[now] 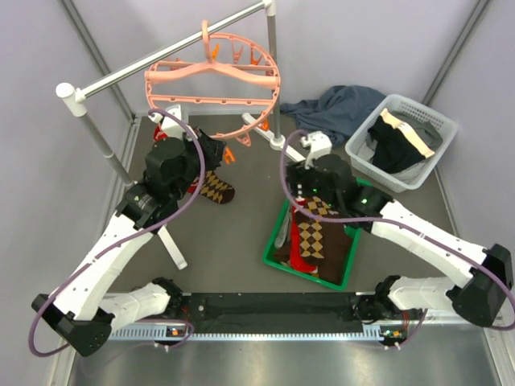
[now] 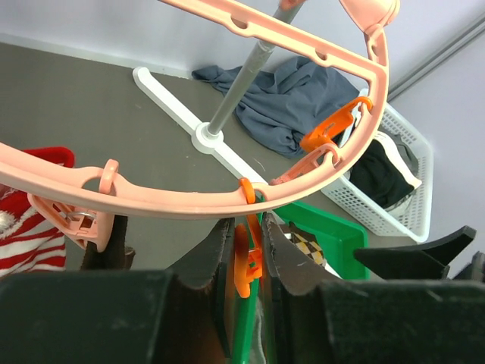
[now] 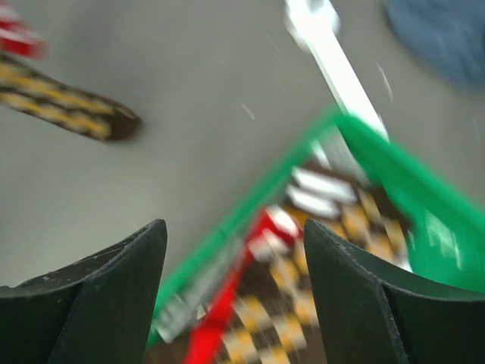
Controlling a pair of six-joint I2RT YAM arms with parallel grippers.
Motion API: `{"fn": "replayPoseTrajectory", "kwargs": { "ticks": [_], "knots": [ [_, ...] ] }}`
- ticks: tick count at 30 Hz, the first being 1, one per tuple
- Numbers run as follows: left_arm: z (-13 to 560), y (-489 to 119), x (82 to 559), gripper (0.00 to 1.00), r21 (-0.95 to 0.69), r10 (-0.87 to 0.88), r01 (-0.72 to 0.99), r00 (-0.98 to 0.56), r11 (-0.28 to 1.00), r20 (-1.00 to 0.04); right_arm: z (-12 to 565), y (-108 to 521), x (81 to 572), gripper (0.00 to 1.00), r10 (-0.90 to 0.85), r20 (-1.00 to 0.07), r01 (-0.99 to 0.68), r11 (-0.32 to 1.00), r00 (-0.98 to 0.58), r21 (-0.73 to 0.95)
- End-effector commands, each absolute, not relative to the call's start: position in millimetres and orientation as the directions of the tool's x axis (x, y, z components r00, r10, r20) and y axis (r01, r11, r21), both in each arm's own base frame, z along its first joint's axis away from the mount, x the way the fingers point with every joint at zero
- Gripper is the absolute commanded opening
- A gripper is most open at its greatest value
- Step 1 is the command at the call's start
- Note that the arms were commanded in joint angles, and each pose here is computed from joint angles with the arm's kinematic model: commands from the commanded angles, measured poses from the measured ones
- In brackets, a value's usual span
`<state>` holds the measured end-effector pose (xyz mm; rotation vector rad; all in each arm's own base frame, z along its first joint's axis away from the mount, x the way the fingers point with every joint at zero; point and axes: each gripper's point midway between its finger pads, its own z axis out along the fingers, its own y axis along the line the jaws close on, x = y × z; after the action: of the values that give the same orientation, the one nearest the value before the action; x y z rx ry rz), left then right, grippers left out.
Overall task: Clip the socks to the hanger
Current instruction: Pick up the sock from the bin.
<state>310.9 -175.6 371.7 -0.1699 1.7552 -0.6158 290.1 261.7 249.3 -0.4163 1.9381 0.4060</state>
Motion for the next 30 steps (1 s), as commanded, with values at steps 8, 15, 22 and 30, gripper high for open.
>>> {"fn": "replayPoseTrajectory", "kwargs": {
  "ticks": [8,15,22,30],
  "knots": [
    [387.7,-184.4,312.8,0.13,-0.450,-0.397,0.295,-0.225,0.843,-0.890,147.5,154.6,295.3,0.63,0.212,-0.672,0.006,0.955,-0.710,0.296],
    [389.6,-183.8,312.6,0.13,-0.449,-0.396,0.295,-0.224,0.844,-0.891,116.1,161.4,337.9,0.57,0.247,-0.607,0.101,0.959,-0.755,0.265],
    [387.6,-183.9,313.3,0.13,-0.444,-0.389,0.291,-0.229,0.848,-0.892,64.0,171.7,344.6,0.32,0.227,-0.506,0.129,0.966,-0.832,0.223],
    [392.2,-184.1,313.1,0.13,-0.443,-0.390,0.299,-0.220,0.846,-0.894,104.5,164.2,316.4,0.00,0.132,-0.521,0.019,0.976,-0.843,0.216]
  ]
}}
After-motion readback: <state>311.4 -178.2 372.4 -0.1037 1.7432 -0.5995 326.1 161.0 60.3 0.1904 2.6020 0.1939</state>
